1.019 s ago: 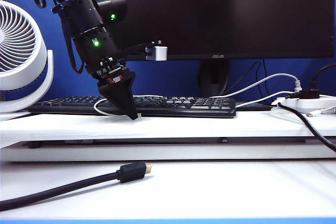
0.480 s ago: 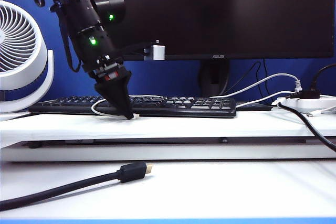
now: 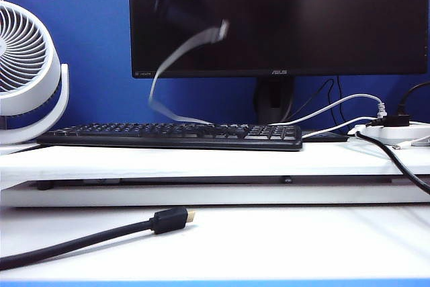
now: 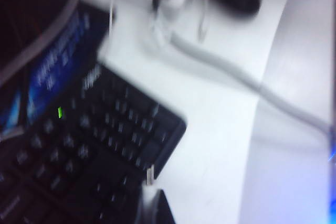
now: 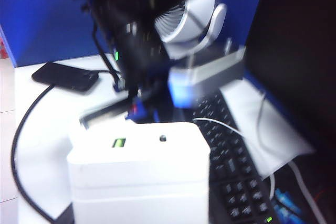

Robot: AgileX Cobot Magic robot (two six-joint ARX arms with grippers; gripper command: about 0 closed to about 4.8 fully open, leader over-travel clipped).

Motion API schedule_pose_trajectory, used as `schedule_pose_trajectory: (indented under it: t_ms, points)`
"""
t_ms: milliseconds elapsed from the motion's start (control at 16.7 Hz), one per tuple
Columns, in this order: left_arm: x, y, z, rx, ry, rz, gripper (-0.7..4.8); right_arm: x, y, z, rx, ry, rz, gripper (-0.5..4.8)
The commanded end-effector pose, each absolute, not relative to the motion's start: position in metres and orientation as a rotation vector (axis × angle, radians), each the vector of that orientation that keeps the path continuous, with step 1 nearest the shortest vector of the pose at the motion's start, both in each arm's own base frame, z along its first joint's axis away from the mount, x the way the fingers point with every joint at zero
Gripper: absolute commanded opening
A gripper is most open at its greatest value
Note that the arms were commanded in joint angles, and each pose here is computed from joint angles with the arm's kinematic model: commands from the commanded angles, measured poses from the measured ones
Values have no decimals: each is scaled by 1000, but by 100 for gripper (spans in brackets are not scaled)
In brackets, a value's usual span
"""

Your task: Pick up the Type-C charging cable and the charging base, insert one end of the Type-C charger into the corresponding slot on the base, and finally place the plugged-in charger back on the table.

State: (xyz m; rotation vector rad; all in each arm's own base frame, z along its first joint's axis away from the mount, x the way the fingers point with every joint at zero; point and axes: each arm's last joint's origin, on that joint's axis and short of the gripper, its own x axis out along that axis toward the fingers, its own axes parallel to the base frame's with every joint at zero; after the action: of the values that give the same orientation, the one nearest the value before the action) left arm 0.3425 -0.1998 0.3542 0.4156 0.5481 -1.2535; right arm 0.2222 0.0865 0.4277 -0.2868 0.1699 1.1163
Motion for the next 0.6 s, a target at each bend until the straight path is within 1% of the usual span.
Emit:
schedule_pose_trajectory:
  t_ms: [60,120,240,300,360,420,599]
  points:
    - [333,-197,400,307,461,-1257,-6,214,84,439,-314,91,1105,0]
    - [329,-195,413,294,423,-1259,-7,212,84,440,-316,85,1103,0]
    - [324,-192,424,295,389,-1263,-6,212,83,440,-320,85,1090,0]
    - [322,-191,424,274,416,-1260,-6,212,83,441,-324,88,1073,0]
    - [318,-190,420,265,450,-1321,-7,211,83,441,-328,89,1063,0]
    - [316,-190,417,292,449,-1365,-7,211,83,441,-328,87,1063,0]
    - [313,-188,411,385,435,-1403,-7,211,83,441,-327,88,1063,0]
